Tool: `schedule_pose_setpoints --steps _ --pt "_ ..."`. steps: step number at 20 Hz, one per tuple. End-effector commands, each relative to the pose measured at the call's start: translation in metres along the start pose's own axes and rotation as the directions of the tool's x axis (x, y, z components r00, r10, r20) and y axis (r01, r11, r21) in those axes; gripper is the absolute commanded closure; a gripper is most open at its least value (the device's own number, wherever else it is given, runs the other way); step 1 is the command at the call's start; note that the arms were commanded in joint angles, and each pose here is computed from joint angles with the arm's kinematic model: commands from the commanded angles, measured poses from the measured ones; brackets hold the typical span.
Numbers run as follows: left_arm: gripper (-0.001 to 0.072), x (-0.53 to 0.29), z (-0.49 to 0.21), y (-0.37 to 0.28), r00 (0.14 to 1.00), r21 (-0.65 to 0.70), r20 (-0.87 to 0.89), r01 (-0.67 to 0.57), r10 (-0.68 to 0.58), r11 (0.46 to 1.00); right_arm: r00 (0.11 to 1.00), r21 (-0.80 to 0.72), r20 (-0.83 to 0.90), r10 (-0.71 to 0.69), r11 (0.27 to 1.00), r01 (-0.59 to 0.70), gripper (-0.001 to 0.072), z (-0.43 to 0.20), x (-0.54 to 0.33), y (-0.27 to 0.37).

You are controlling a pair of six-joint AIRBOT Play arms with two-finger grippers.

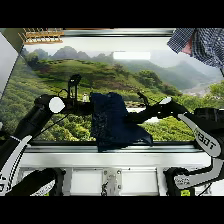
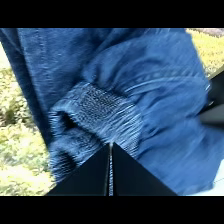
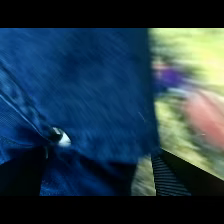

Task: Fold the clothes and pants, and hang the long-sleeved shirts on hangers.

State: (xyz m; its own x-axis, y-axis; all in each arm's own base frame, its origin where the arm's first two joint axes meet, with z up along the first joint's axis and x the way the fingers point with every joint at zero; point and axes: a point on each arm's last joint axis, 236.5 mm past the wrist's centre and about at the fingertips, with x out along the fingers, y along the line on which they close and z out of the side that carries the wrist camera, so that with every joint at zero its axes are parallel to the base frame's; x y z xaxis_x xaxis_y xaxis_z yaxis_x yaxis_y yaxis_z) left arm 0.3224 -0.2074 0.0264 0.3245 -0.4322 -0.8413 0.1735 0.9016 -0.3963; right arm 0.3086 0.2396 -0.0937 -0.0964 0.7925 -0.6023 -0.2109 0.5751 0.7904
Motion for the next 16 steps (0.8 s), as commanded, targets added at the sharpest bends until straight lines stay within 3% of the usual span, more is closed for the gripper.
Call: schedule_pose_setpoints --steps 1,4,5,8,11,14,16 --pt "0.0699 0.0 0.0 0.0 1.0 0.0 0.0 0.0 0.0 1.0 0.999 -0.036 -0.023 0.039 0.999 -0.04 0.0003 -0.005 0.034 0.024" --pt "0.07 0.0 0.0 0.0 1.0 0.0 0.0 0.0 0.0 1.0 0.998 -0.039 -0.005 0.062 0.997 -0.062 0.0045 -0.003 0.049 0.042" --pt "0.0699 0.0 -0.001 0.0 1.0 0.0 -0.001 0.0 0.0 1.0 0.998 -0.036 0.005 0.07 0.997 -0.07 0.0251 -0.001 0.053 0.047" --pt "0.07 0.0 0.0 0.0 1.0 0.0 0.0 0.0 0.0 1.0 0.996 -0.051 0.028 0.079 0.996 -0.078 0.0674 0.003 0.06 0.055" --pt "0.07 0.0 -0.001 0.0 1.0 0.0 -0.001 0.0 0.0 1.0 0.996 -0.053 0.084 0.009 0.999 -0.005 0.0669 0.022 0.044 0.048" --pt "0.0699 0.0 -0.001 0.0 1.0 0.0 -0.001 0.0 0.0 1.0 0.957 -0.049 0.187 -0.224 0.97 0.236 0.0669 0.057 -0.033 0.008" --pt "0.0699 0.0 -0.001 0.0 1.0 0.0 -0.001 0.0 0.0 1.0 0.871 0.01 0.281 -0.403 0.909 0.417 0.067 0.076 -0.114 -0.028"
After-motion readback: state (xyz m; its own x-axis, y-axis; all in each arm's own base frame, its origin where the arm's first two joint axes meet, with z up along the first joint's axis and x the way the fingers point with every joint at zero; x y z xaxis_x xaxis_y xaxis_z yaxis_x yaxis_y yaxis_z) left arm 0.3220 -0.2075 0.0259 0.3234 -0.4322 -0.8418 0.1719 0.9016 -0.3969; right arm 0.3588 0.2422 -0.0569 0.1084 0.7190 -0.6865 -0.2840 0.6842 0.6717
